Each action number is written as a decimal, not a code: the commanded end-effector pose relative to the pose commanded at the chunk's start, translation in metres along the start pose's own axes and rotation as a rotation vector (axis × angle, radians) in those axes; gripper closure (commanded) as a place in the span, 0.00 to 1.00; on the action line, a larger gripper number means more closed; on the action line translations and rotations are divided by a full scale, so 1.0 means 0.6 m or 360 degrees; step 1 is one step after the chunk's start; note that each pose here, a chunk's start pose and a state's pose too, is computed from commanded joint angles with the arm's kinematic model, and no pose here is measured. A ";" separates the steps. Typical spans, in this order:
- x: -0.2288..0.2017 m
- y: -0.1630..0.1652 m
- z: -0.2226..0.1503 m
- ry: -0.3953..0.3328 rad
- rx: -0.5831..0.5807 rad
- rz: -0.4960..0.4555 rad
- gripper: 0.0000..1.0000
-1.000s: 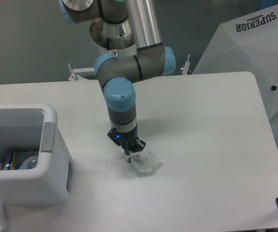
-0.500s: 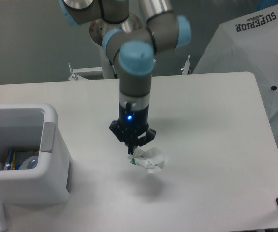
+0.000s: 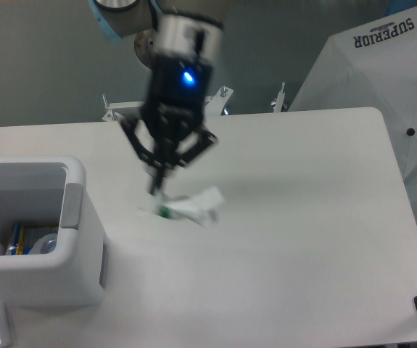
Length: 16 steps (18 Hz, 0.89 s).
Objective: Place the trash in the trash can
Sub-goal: 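Carry the green-marked paper over the bin and release it inside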
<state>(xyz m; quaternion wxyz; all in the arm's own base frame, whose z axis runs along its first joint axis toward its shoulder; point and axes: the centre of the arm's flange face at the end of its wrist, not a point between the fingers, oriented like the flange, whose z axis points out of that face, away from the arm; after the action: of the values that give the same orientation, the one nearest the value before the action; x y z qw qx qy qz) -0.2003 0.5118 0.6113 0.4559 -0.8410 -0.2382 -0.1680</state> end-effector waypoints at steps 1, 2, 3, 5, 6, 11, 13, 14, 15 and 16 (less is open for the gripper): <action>0.021 0.010 0.001 0.0049 -0.0017 0.0012 1.00; 0.034 0.018 0.009 0.0076 -0.0038 0.0023 1.00; 0.045 0.026 0.016 0.0095 -0.0057 0.0031 1.00; 0.076 0.051 0.042 0.0148 -0.0119 0.0068 1.00; 0.082 0.057 0.048 0.0158 -0.0136 0.0069 1.00; 0.084 0.119 0.130 0.0204 -0.0312 0.0048 1.00; 0.071 0.125 0.159 0.0205 -0.0350 0.0037 0.91; 0.063 0.127 0.172 0.0204 -0.0364 0.0047 0.69; 0.059 0.127 0.178 0.0208 -0.0367 0.0089 0.41; 0.059 0.128 0.178 0.0212 -0.0367 0.0119 0.00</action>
<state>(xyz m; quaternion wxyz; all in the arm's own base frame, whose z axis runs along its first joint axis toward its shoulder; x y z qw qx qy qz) -0.1215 0.5752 0.5199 0.3768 -0.8831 -0.1551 -0.2325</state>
